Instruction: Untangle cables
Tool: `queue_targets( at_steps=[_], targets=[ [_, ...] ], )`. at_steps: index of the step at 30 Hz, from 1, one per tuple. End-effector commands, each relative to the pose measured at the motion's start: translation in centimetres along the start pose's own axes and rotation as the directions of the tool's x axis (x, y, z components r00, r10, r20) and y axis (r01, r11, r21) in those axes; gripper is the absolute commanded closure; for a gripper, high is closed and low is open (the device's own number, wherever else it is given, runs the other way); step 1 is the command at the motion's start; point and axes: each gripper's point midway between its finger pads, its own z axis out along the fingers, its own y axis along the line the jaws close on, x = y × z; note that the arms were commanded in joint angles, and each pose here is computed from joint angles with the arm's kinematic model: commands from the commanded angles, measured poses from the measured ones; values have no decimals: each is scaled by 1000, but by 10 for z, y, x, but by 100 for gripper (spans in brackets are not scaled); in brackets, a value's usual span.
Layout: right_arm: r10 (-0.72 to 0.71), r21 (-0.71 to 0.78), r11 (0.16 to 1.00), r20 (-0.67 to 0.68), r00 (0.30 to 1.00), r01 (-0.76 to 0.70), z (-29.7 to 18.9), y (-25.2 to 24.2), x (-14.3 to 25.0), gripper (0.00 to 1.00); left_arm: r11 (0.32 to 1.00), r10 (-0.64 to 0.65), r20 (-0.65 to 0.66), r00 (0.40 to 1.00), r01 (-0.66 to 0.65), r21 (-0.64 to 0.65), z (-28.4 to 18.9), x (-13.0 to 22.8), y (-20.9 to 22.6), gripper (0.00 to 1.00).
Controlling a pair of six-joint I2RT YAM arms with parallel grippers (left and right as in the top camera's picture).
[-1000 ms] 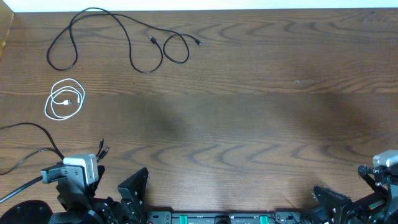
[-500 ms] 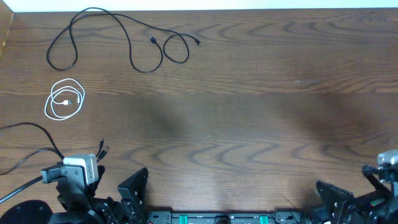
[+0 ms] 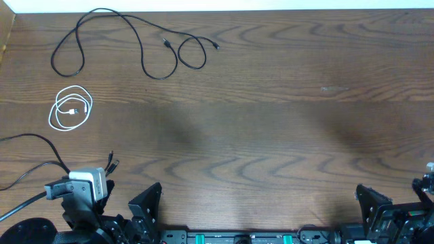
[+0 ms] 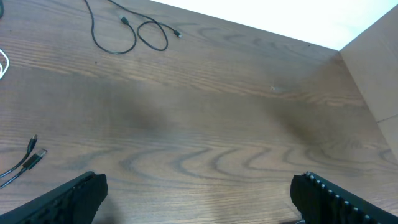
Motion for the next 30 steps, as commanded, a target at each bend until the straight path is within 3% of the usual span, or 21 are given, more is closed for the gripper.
queue_targets(
  at_steps=[1,10,19,30],
  targets=[
    [-50,35,998,16,999,50,-2,-4,0,1,1000,10,-2,1000,-10,-11,1,0,2,1],
    [-93,38,995,127,988,88,7,-6,3,1,1000,9,-2,1000,-9,-11,1,0,2,1],
    [-281,-35,955,201,938,294,72,-1,31,1,1000,9,-2,1000,-9,-11,1,0,2,1],
    [-338,-112,910,359,870,400,143,5,52,1,1000,9,-2,1000,-9,-11,1,0,2,1]
  ],
)
